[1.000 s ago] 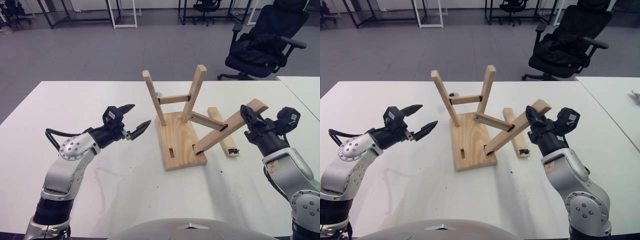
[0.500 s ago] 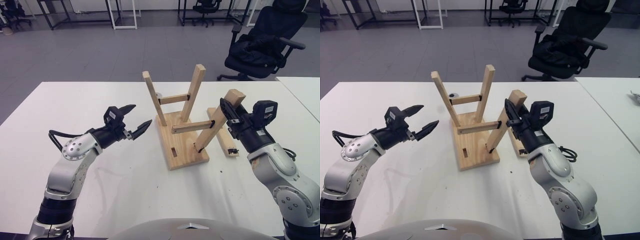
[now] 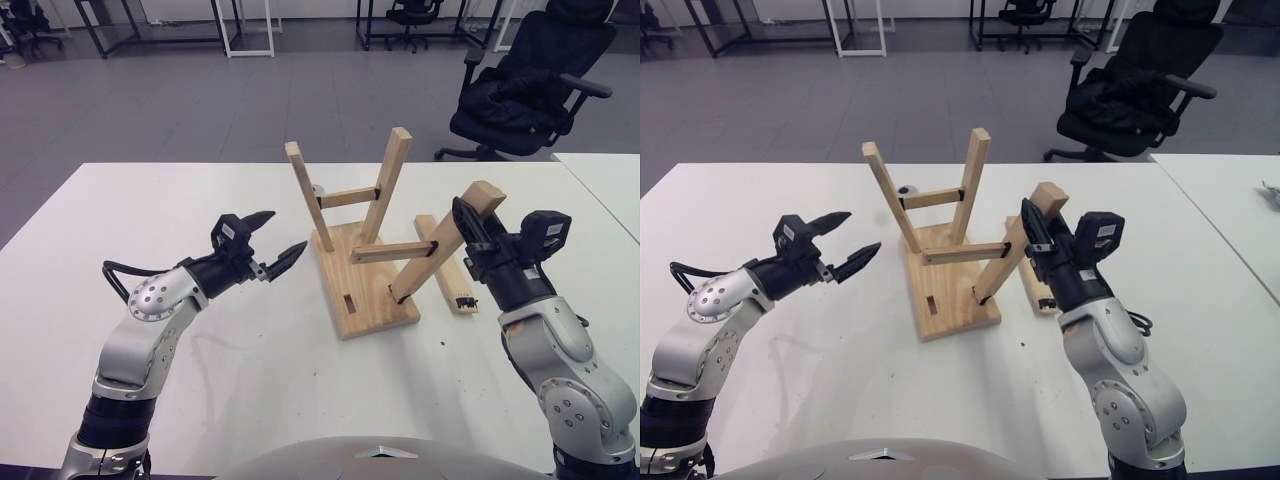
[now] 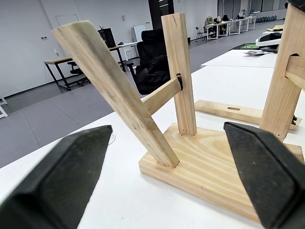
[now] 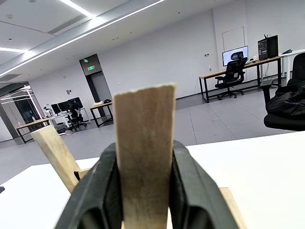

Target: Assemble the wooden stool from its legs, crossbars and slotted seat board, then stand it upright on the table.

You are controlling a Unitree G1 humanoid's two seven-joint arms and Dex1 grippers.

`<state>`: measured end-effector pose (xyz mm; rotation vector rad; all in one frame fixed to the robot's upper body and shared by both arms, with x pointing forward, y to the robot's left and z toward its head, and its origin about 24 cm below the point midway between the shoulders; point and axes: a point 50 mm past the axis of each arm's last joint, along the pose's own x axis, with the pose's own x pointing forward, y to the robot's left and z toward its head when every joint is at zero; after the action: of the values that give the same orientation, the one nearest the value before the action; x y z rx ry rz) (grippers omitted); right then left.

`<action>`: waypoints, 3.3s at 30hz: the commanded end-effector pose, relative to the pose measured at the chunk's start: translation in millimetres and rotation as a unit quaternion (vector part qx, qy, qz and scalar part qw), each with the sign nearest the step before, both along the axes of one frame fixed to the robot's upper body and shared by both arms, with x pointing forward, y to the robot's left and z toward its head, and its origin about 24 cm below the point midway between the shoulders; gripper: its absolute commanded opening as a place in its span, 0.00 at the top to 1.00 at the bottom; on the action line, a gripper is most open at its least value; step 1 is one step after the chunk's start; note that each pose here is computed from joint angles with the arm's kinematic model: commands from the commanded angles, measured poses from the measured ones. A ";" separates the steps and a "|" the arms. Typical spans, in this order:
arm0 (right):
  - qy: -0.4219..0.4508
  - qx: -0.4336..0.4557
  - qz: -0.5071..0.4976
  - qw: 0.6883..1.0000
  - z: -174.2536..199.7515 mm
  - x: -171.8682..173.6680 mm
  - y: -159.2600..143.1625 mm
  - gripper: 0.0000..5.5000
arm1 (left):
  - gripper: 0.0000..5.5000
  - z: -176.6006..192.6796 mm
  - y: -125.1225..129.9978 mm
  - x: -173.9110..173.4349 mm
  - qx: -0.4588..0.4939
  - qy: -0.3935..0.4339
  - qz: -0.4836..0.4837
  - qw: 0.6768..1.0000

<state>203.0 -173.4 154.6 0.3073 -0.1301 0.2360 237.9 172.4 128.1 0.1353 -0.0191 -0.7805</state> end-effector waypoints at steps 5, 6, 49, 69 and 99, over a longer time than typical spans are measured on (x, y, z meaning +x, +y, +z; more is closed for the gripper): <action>-0.003 -0.009 -0.020 1.000 -0.1 -2.2 -7.1 0.81 | 0.22 1.1 0.3 0.5 0.009 0.006 -0.005 1.000; -0.007 -0.006 -0.023 1.000 1.1 -2.2 -8.1 0.81 | 0.22 0.8 0.6 0.0 0.010 0.007 -0.005 1.000; -0.008 -0.026 0.018 0.999 6.1 3.2 -11.1 0.81 | 0.22 -3.8 1.2 -2.1 0.019 0.020 -0.002 1.000; 0.027 -0.096 0.045 0.994 -9.1 -1.5 -3.5 0.81 | 0.22 -3.8 1.4 -1.6 0.020 0.018 0.004 1.000; 0.359 -0.145 0.169 0.907 -113.7 -23.6 -4.2 0.81 | 0.22 -9.2 -2.2 0.5 0.029 0.020 0.003 0.999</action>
<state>214.6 -172.7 142.7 0.1464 -0.0397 0.4373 236.3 169.2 123.7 0.1363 0.0201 -0.7951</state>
